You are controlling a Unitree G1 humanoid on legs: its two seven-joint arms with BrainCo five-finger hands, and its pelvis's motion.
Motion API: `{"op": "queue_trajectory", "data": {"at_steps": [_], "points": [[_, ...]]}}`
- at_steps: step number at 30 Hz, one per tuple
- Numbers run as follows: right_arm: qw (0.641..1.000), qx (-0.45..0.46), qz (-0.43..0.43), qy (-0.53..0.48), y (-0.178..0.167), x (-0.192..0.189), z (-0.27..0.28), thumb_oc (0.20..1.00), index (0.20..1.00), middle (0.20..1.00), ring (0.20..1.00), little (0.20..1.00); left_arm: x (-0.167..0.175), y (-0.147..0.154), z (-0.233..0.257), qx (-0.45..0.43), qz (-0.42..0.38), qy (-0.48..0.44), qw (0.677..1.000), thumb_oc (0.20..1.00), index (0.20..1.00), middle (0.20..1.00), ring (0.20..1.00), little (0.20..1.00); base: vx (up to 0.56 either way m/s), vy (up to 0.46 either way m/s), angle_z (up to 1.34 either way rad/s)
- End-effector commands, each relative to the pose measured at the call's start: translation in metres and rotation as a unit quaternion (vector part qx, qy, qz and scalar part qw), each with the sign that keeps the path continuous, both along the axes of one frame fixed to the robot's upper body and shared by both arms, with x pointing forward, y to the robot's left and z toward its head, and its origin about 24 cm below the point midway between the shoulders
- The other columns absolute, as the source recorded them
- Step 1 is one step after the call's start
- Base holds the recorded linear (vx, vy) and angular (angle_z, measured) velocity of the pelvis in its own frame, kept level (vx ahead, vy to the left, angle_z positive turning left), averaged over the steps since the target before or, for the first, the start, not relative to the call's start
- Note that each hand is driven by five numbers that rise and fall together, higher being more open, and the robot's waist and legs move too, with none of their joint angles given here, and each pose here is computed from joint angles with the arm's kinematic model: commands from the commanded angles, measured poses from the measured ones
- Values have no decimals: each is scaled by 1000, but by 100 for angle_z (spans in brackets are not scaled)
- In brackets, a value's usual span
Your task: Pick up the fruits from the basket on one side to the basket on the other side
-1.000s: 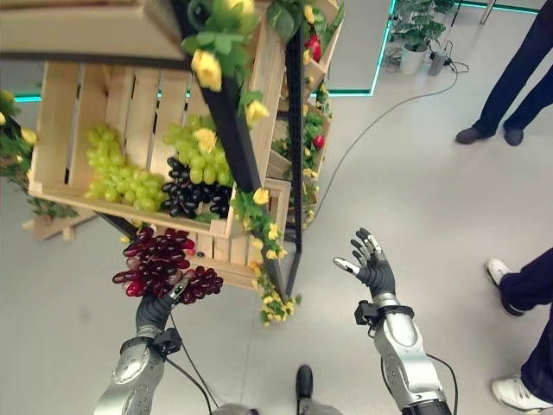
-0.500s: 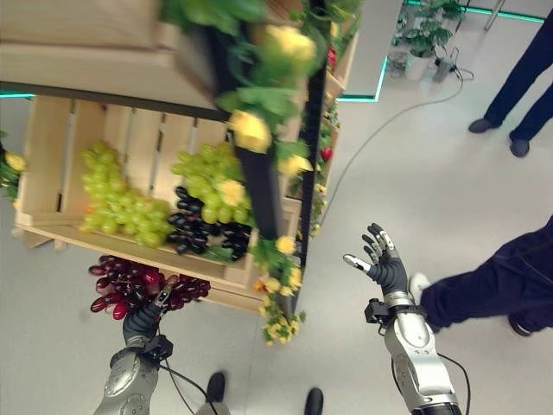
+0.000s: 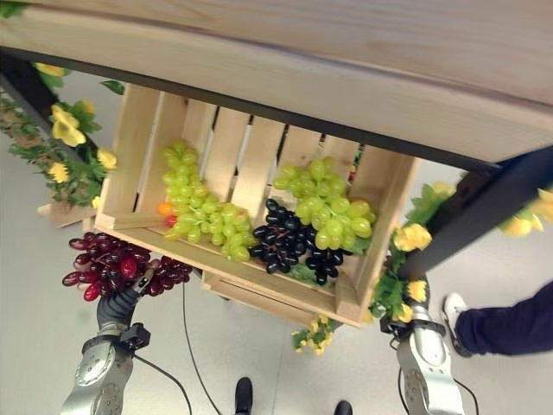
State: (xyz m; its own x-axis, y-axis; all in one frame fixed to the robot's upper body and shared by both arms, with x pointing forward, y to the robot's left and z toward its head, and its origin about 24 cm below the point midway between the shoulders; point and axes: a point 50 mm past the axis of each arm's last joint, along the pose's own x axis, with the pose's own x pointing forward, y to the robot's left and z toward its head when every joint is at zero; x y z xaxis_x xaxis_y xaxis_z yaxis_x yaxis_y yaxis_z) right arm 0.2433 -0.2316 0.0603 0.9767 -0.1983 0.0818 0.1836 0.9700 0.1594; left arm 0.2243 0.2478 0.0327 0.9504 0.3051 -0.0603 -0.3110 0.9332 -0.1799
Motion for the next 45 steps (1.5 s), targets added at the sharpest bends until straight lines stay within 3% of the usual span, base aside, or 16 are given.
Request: {"op": "queue_trajectory", "data": {"at_steps": [1, 20, 34, 39, 45], "points": [[997, -20, 54, -50, 18, 7, 18, 1000, 1000, 1000, 1000, 1000, 13, -7, 43, 60, -43, -96, 993, 200, 200, 200, 200, 200, -105, 53, -2], [999, -37, 24, -21, -4, -1, 12, 1000, 1000, 1000, 1000, 1000, -2, -22, 11, -1, -86, -40, 996, 200, 200, 200, 200, 200, -197, -28, -11], [999, -25, 17, -18, -13, -4, 11, 1000, 1000, 1000, 1000, 1000, -6, -19, 22, 1, -106, -60, 992, 200, 200, 200, 200, 200, -119, 172, 4], [999, -14, -8, -32, -14, -2, 12, 1000, 1000, 1000, 1000, 1000, 1, -13, 42, 74, -119, -82, 987, 200, 200, 200, 200, 200, -241, 215, 20], [1000, -3, 2, -19, -7, -1, 5, 1000, 1000, 1000, 1000, 1000, 0, -9, 50, 86, -133, -92, 983, 200, 200, 200, 200, 200, -211, 171, -4]]}}
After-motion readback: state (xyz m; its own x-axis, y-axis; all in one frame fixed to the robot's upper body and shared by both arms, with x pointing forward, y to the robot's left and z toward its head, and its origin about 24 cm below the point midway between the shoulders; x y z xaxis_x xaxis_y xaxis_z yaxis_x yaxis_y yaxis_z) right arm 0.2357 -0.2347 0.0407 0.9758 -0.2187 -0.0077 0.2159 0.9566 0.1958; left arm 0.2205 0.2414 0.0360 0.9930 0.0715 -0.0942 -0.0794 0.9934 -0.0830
